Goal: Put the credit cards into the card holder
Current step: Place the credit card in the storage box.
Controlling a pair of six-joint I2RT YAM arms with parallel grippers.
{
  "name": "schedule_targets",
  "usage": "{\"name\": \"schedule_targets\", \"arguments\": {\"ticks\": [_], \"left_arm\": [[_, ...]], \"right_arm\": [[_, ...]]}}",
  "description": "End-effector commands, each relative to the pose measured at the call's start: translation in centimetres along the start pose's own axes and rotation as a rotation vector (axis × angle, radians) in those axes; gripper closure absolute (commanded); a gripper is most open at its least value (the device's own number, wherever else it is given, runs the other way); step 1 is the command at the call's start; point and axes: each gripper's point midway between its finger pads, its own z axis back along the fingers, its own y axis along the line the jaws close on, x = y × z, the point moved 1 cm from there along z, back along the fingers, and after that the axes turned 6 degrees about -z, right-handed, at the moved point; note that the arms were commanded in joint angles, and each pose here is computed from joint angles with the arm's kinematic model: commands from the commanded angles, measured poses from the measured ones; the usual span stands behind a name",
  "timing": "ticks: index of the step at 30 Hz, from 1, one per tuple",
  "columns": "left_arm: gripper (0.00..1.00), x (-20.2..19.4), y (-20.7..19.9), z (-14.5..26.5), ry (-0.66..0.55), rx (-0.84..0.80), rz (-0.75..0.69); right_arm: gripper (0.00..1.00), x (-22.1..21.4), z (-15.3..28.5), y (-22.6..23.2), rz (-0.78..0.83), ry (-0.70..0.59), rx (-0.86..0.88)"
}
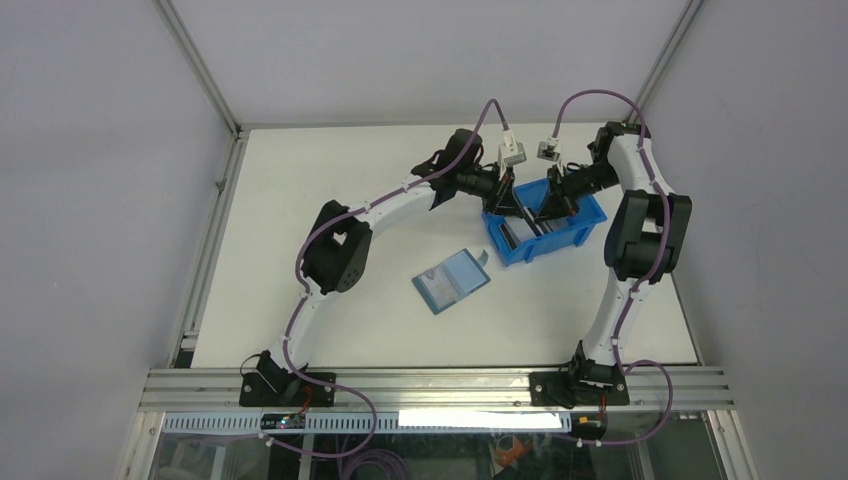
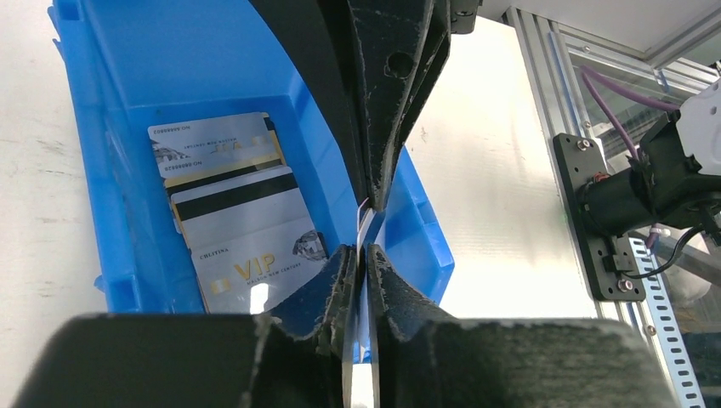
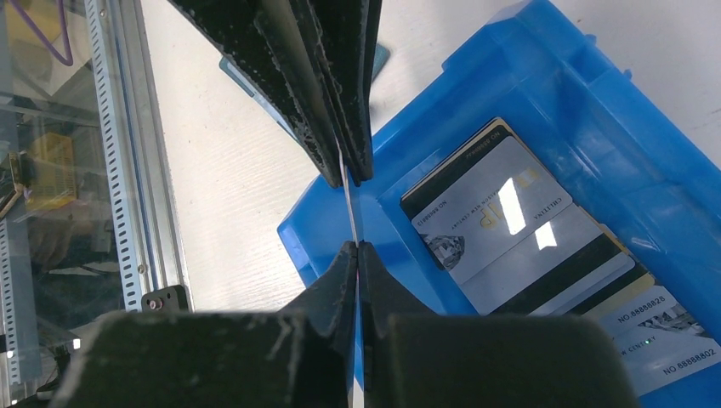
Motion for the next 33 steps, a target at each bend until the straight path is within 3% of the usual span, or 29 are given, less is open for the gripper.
{"name": "schedule_targets", "arguments": {"ticks": [1, 7, 14, 22, 33], "left_arm": [[0.93, 2.35, -1.64, -0.57, -0.041, -0.076, -0.083], [1.0, 2.37, -1.84, -0.57, -0.043, -0.09, -0.075], [1.0, 2.37, -2.06, -0.48, -0.042, -0.095, -0.078], [1.0, 2.27, -1.87, -0.3, -0.028, -0.067, -0.097], [1.0, 1.77, -1.86, -0.17, -0.005, -0.063, -0.103]], "right_arm": [[1.0, 2.82, 1.15, 2.42, 0.081, -0.075, -0.011], [1.0, 3.07, 1.27, 2.6, 0.087, -0.081, -0.011], [1.0, 2.8, 1.04, 2.28, 0.062, -0.077, -0.005], [0.8, 2.54, 0.62, 2.05, 0.053, -0.079, 0.009], [0.73, 3.15, 0.74, 2.65, 0.067, -0.092, 0.037]]}}
